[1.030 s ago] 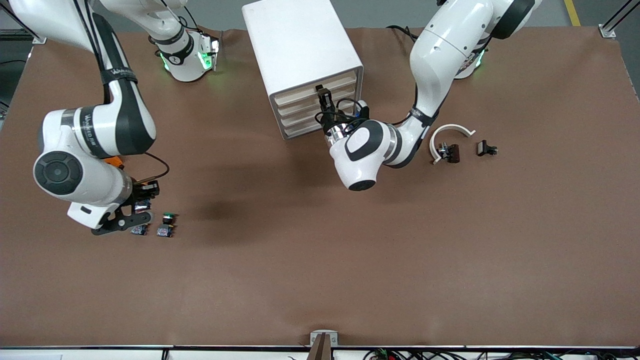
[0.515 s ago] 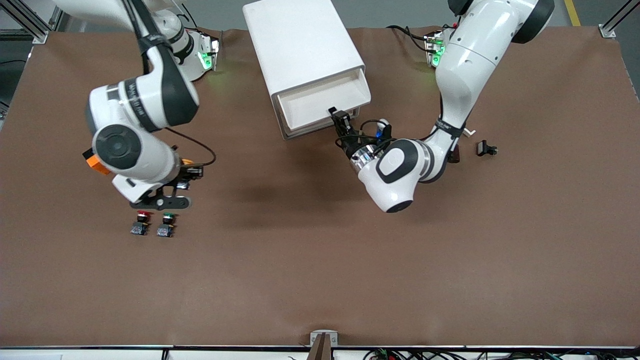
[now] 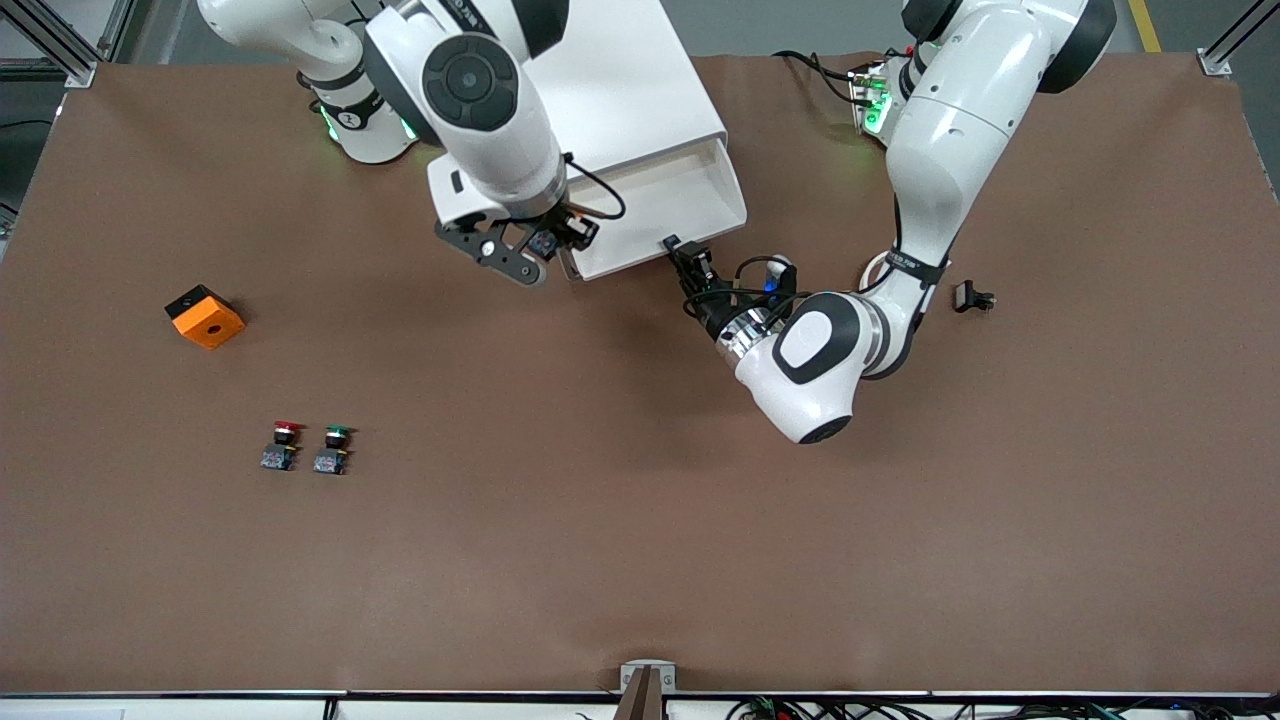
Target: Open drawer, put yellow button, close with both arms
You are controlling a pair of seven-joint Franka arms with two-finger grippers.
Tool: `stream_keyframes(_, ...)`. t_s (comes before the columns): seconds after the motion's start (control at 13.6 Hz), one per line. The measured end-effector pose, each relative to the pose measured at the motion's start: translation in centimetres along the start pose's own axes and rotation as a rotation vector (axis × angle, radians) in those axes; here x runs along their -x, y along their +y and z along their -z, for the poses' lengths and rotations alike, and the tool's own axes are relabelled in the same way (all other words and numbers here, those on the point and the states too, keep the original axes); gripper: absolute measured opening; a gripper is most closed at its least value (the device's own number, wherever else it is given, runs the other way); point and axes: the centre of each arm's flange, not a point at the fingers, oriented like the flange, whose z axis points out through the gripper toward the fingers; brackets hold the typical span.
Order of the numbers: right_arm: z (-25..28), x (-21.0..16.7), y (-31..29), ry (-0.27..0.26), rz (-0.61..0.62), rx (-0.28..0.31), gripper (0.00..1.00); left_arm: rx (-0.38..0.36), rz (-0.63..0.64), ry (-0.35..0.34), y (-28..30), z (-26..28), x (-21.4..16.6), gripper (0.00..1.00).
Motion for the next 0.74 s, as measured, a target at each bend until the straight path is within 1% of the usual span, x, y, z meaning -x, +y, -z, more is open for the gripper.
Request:
stream_keyframes(0.15,-0.1,2.1,-0.8,-0.002,-0.071,-0.018,0.44,0.013,-0.023,-0.012,-0.3,0.9,0.1,0.48)
stream_keyframes(0.29,-0.3,3.5,-1.6,0.005,-0.149,-0.049,0.44,0.03,-0.04,-0.04,-0.8,2.7,0.1,0.72)
stream_keyframes(0.37,-0.5,4.1,-1.9,0.006,-0.18,-0.056,0.44,0.038,-0.046,-0.061,-1.0,4.2,-0.2,0.81)
stream_keyframes(0.44,-0.7,4.8,-2.1,0.006,-0.206,-0.056,0.44,0.044,-0.053,-0.081,-1.1,5.6,-0.6,0.93)
stream_keyframes(0.52,-1.0,5.4,-2.3,0.006,-0.229,-0.054,0.44,0.052,-0.061,-0.099,-1.4,6.8,-0.8,1.0)
stream_keyframes(0.74,-2.3,6.5,-2.9,0.005,-0.3,-0.035,0.44,0.078,-0.086,-0.137,-2.3,9.5,-1.2,1.0)
